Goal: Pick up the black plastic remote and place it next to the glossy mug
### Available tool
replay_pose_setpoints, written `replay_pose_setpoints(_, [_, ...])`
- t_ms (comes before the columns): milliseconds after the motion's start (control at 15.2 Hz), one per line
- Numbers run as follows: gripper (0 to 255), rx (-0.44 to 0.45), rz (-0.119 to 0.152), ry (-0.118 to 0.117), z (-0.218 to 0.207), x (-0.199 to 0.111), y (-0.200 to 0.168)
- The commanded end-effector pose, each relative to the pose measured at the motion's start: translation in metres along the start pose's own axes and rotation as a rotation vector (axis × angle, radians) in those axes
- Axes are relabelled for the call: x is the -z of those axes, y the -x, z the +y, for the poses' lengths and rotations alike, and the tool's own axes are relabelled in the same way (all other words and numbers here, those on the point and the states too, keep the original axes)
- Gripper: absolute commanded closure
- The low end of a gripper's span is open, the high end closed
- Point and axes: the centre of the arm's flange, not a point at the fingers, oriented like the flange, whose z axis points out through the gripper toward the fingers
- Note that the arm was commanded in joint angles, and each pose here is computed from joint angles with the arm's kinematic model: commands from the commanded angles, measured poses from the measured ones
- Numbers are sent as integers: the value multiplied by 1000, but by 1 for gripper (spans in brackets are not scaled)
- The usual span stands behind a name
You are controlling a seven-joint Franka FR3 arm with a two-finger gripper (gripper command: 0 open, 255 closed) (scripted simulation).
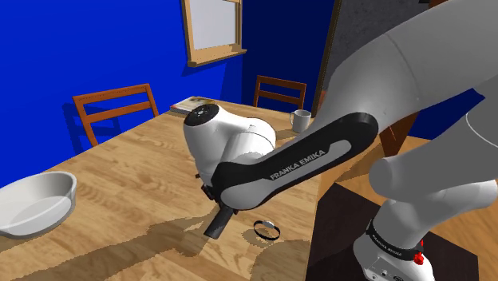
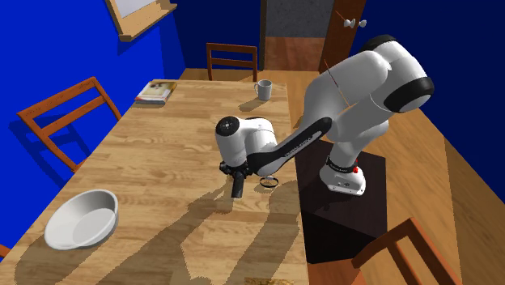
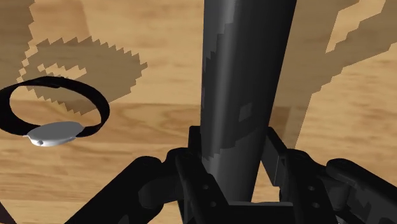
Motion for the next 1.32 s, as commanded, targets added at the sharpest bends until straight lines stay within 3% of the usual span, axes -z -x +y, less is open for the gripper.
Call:
replay_pose_setpoints(0, [255, 0, 0, 1, 0, 10, -2])
replay_pose_setpoints(1254, [255, 0, 0, 1, 4, 108, -24])
